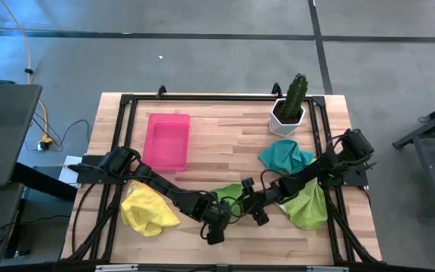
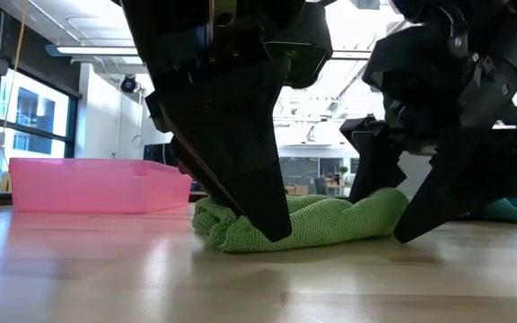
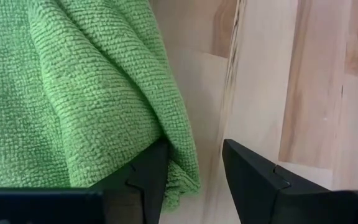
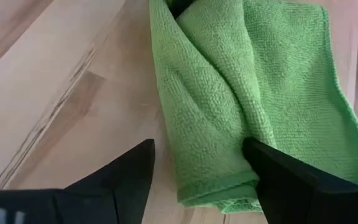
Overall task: Roll microfiber towels into tight, uniform cylinder then place into a basket
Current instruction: Roll the green microfiber cloth
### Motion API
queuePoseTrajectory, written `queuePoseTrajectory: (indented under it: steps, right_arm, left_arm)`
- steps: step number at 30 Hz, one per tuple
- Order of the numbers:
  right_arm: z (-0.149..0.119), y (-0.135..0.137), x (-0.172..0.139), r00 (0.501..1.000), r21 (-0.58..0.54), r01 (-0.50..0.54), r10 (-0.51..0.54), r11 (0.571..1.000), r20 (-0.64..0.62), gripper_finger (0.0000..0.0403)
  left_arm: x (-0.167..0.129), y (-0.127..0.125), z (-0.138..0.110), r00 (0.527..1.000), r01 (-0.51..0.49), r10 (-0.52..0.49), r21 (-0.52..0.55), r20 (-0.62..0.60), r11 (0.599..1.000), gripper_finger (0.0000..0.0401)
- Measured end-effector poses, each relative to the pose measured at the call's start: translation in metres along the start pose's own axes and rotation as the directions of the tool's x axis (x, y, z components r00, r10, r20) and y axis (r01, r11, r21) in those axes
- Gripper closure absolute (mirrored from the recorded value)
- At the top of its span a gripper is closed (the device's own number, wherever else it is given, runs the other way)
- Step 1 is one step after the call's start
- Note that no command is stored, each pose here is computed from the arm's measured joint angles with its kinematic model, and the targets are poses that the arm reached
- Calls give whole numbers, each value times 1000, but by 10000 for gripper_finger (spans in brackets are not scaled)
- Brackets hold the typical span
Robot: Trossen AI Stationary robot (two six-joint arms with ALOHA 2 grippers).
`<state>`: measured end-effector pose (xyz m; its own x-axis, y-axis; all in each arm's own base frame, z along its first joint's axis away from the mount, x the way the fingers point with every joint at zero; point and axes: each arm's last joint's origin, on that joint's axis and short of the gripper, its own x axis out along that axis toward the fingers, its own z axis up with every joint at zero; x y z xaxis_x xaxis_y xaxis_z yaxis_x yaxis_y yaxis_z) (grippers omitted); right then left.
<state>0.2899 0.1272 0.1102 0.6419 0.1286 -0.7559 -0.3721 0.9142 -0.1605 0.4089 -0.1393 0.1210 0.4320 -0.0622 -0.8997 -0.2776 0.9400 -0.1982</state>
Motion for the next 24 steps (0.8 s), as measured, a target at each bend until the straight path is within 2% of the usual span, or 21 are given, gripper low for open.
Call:
queuePoseTrajectory:
  steps: [3, 6, 8, 15, 16, 20, 24]
  right_arm:
    - [-2, 0, 2, 1000, 20, 0, 0, 1000, -12, 168]
    - [-2, 0, 2, 1000, 28, 0, 0, 1000, -17, 196]
    - [-3, 0, 2, 1000, 31, 4, -3, 1000, -23, 228]
    - [-5, -1, 2, 999, 118, 14, -9, 993, -44, 375]
    - [-5, 0, 2, 999, 122, 11, -5, 993, -46, 386]
    - [-5, 0, 2, 998, 164, -31, 39, 986, -45, 375]
    - [-6, -4, 3, 988, 229, -136, 148, 964, -35, 379]
  left_arm:
    - [0, 0, 0, 1000, 0, 0, 0, 0, 1000, 254]
    - [-3, -1, 1, 1000, 4, -4, 0, 6, 1000, 254]
    - [-6, -1, 3, 1000, 10, -10, 12, 15, 1000, 254]
    - [-21, -1, 6, 999, -11, 8, 64, 45, 998, 254]
    - [-22, -1, 6, 999, -11, 8, 65, 47, 998, 254]
    - [-22, -2, 6, 999, -6, 3, 69, 47, 998, 254]
    - [-23, -3, 5, 999, -5, 2, 66, 49, 998, 254]
